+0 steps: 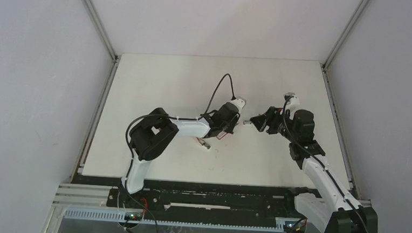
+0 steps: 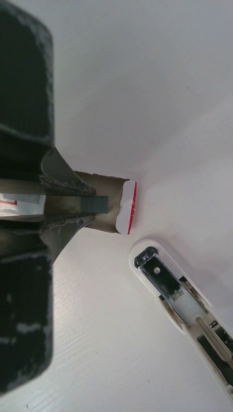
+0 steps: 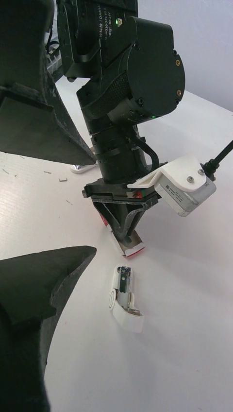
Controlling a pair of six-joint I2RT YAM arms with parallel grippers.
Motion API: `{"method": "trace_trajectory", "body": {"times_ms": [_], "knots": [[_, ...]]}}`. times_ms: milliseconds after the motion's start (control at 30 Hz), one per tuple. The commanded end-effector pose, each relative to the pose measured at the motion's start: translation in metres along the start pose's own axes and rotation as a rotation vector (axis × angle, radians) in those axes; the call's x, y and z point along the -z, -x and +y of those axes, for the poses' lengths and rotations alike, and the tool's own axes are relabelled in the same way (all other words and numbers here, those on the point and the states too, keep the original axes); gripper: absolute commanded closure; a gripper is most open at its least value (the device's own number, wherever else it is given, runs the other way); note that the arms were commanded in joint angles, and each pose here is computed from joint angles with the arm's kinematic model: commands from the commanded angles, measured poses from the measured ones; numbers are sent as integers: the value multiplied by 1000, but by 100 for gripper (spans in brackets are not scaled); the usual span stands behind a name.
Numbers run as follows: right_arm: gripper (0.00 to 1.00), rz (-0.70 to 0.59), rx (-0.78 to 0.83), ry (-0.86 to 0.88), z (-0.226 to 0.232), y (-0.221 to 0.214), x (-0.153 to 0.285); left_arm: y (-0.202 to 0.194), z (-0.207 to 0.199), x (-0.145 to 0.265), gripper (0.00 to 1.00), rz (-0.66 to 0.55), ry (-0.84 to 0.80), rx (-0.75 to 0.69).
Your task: Load the staples into the stapler
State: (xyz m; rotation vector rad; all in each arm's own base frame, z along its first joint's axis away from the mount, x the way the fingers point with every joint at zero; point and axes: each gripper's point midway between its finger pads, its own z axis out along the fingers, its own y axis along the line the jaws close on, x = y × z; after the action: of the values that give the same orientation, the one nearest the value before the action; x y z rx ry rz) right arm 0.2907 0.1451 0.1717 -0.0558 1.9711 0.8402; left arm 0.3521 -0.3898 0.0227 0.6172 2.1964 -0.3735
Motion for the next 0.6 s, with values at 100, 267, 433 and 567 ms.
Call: {"method": "trace_trajectory", "body": {"times_ms": [100, 267, 433, 567], "knots": [[39, -72, 36, 46, 16, 19, 9, 53, -11, 35, 83, -140, -63, 93], [38, -99, 36, 62, 21, 26, 17, 81, -13, 70, 84, -216, -124, 158], [38, -86, 28, 99, 29, 24, 22, 95, -15, 116, 85, -297, -235, 243], [38, -66, 1, 214, 51, 24, 29, 97, -22, 156, 84, -333, -366, 290]]}}
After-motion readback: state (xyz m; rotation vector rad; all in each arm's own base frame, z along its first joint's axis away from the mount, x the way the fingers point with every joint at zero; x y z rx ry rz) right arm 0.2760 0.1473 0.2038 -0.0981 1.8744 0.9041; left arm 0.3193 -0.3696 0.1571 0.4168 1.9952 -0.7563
